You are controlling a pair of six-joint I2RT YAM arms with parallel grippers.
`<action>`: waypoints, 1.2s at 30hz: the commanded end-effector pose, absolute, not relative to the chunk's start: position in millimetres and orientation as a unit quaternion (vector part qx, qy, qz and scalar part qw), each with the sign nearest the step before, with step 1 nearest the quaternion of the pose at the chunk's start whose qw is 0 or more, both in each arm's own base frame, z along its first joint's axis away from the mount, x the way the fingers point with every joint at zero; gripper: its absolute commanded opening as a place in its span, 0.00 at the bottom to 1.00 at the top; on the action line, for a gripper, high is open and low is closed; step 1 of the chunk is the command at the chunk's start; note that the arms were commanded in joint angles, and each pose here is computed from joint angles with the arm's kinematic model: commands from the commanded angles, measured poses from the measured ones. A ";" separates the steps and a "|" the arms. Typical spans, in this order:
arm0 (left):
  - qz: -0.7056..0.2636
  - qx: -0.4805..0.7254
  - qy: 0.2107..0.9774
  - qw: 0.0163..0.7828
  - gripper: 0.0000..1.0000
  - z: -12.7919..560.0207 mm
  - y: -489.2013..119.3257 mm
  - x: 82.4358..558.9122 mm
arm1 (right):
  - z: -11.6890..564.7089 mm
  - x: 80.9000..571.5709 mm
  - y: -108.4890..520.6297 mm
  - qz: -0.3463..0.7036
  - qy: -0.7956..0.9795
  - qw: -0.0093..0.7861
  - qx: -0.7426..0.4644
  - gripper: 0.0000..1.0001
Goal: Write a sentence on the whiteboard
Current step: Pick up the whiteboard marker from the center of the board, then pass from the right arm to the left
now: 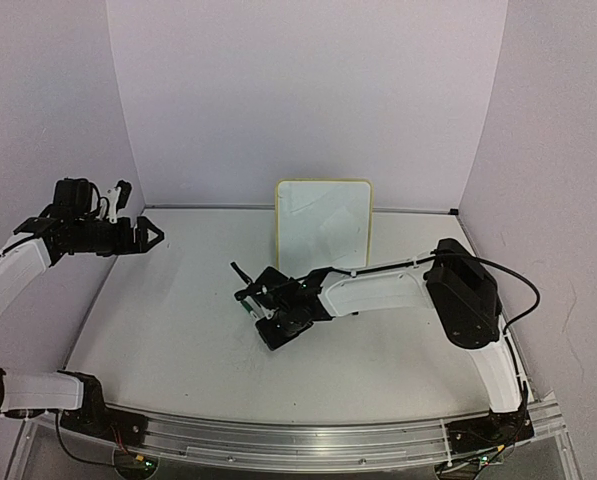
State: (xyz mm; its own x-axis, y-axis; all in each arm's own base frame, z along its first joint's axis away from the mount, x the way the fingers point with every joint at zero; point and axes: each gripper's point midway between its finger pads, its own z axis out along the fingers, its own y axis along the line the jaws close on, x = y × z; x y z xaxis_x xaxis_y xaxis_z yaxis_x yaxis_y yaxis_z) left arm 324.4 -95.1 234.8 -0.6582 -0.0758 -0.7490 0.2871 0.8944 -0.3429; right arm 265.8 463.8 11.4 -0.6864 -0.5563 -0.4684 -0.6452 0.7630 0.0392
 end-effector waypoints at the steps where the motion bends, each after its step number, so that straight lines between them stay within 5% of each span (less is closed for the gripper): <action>1: -0.251 0.071 0.873 0.411 1.00 242.9 -111.0 326.2 | 20.8 270.0 463.7 0.093 0.911 0.235 -0.325 0.00; 12: -0.387 0.080 0.857 0.331 0.99 233.8 -213.3 286.8 | 112.7 245.8 443.8 0.189 0.876 0.294 -0.331 0.00; 28: -0.527 0.102 0.804 0.255 0.99 247.6 -285.0 266.9 | 191.9 209.6 449.4 0.285 0.813 0.366 -0.352 0.00; 36: -0.515 0.085 0.820 0.236 0.77 233.4 -284.1 269.8 | 196.6 207.6 452.7 0.298 0.808 0.369 -0.349 0.00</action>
